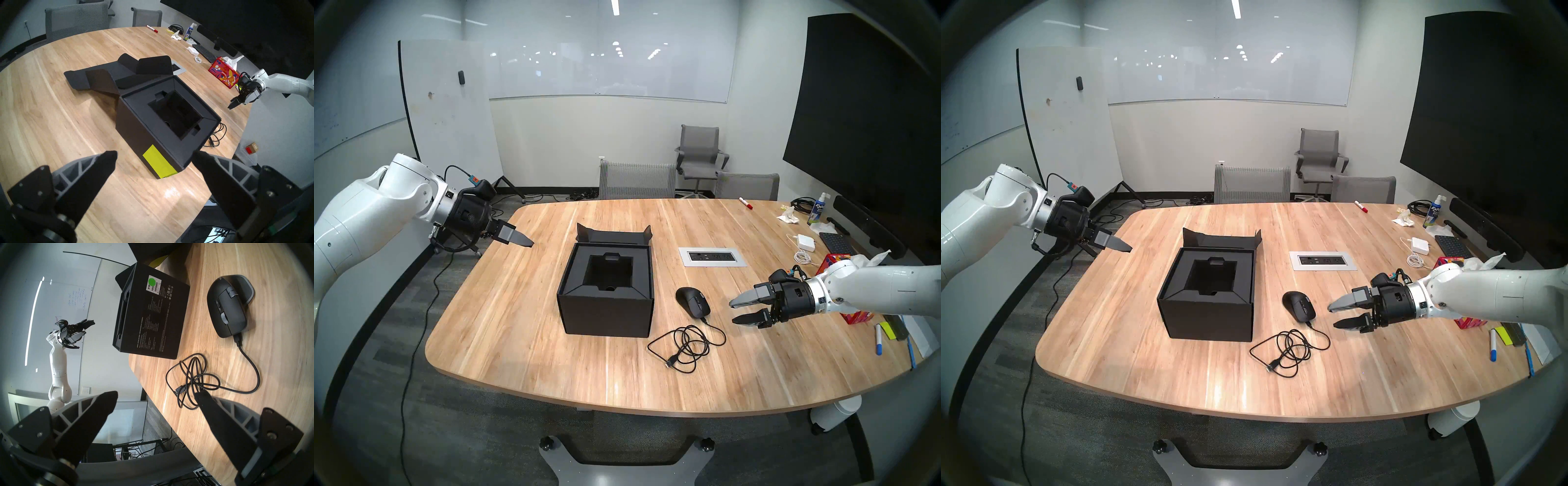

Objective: Open the box and place the mouse inside

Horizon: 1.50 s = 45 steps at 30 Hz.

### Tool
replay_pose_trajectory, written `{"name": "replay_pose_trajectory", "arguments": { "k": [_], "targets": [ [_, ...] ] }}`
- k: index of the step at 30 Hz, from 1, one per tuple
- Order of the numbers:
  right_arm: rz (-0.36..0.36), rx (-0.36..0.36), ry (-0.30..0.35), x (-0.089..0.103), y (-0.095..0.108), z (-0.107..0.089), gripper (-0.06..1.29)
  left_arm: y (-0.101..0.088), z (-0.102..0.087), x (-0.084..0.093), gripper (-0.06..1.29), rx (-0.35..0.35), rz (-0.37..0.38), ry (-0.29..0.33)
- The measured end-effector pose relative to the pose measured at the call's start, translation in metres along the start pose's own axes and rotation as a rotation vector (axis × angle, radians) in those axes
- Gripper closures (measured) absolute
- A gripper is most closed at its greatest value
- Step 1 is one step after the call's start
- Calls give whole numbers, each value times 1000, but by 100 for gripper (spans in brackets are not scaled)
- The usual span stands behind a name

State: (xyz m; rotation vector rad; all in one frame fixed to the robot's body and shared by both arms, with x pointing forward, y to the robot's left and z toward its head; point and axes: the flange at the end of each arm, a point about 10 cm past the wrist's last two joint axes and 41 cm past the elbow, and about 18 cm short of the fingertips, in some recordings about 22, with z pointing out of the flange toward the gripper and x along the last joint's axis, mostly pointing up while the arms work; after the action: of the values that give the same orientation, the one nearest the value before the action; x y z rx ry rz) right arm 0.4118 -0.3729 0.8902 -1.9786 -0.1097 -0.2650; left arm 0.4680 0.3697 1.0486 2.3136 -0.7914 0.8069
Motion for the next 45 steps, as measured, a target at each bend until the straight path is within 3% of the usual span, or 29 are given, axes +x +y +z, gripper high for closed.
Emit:
{"name": "replay_pose_trajectory", "arguments": {
  "k": [45],
  "targets": [
    [0, 0, 0, 0, 0, 0, -1, 0, -1, 6, 3, -17, 31, -5]
  ]
}}
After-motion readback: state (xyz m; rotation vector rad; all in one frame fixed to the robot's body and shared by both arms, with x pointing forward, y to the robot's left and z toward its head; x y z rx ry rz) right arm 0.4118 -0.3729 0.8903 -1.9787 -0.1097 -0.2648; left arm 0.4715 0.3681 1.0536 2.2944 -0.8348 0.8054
